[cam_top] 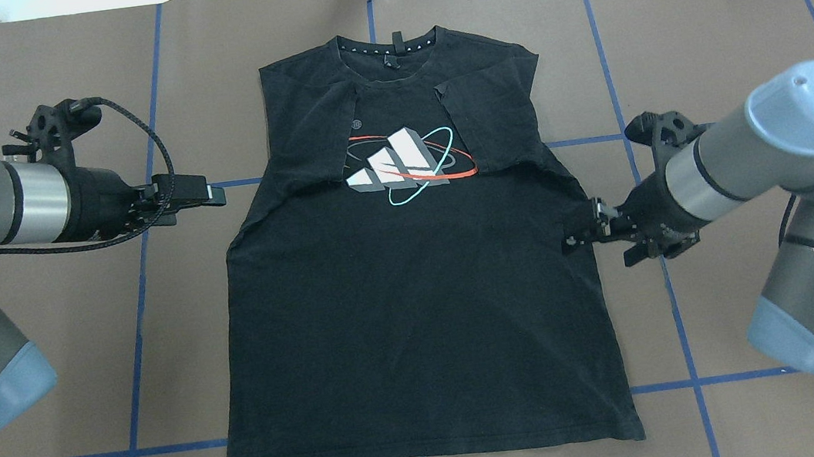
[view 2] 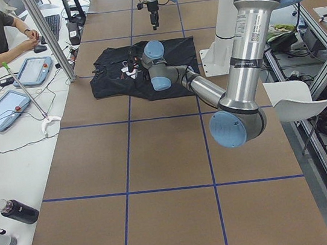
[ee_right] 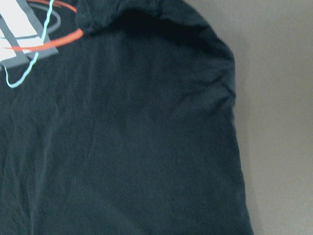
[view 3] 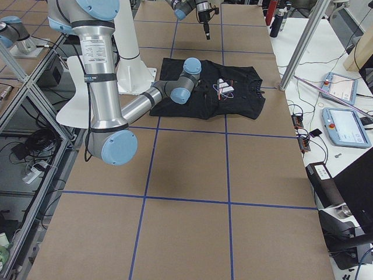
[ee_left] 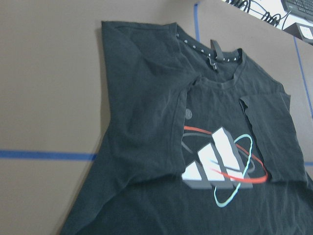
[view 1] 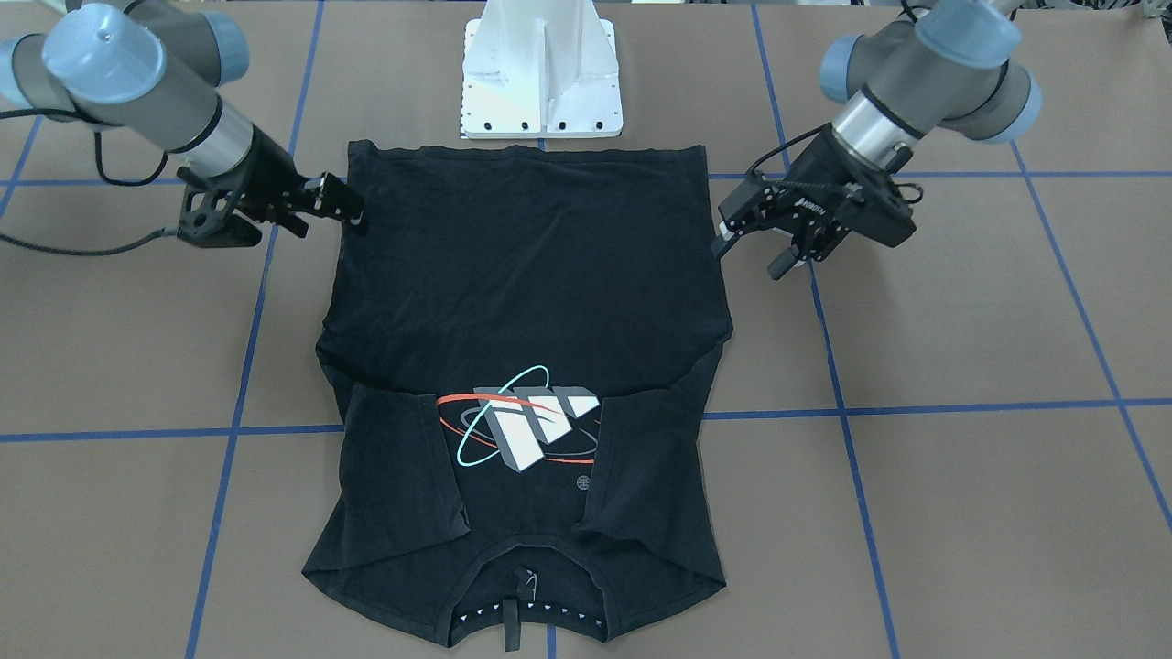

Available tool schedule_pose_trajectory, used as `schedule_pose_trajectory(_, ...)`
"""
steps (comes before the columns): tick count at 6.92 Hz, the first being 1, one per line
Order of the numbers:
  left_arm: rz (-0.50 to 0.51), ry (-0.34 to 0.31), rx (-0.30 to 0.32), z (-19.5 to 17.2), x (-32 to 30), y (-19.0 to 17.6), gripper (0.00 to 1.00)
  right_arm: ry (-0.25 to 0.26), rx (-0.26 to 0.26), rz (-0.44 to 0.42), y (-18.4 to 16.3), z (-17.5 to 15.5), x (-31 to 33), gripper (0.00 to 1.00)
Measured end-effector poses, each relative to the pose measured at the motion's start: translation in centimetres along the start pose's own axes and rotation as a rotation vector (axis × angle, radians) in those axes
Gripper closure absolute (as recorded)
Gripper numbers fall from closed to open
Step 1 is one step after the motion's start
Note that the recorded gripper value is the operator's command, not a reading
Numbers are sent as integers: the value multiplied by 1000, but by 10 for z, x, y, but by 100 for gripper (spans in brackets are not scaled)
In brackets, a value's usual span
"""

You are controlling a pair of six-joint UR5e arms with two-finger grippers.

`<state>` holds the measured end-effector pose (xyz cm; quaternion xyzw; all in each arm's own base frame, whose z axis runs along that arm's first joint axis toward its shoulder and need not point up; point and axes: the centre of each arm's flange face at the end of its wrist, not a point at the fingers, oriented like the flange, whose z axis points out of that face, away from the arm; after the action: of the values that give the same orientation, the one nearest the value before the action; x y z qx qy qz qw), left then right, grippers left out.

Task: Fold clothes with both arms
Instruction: 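Move the right gripper down to the shirt's hem corner while the left gripper withdraws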

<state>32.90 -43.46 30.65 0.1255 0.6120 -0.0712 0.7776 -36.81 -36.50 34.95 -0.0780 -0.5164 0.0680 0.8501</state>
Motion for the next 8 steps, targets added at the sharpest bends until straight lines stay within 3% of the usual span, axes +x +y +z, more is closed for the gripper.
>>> schedule_pose_trajectory(3, 4, 17, 9, -16, 4, 7, 0, 69, -114, -56, 82, 51, 12, 0)
schedule_pose_trajectory(6, 14, 38, 17, -25, 14, 8, 1, 152, -186, -55, 110, 73, 51, 0)
schedule_pose_trajectory(8, 18, 44, 18, -26, 17, 9, 1, 177, -221, -67, 125, 87, 57, 1)
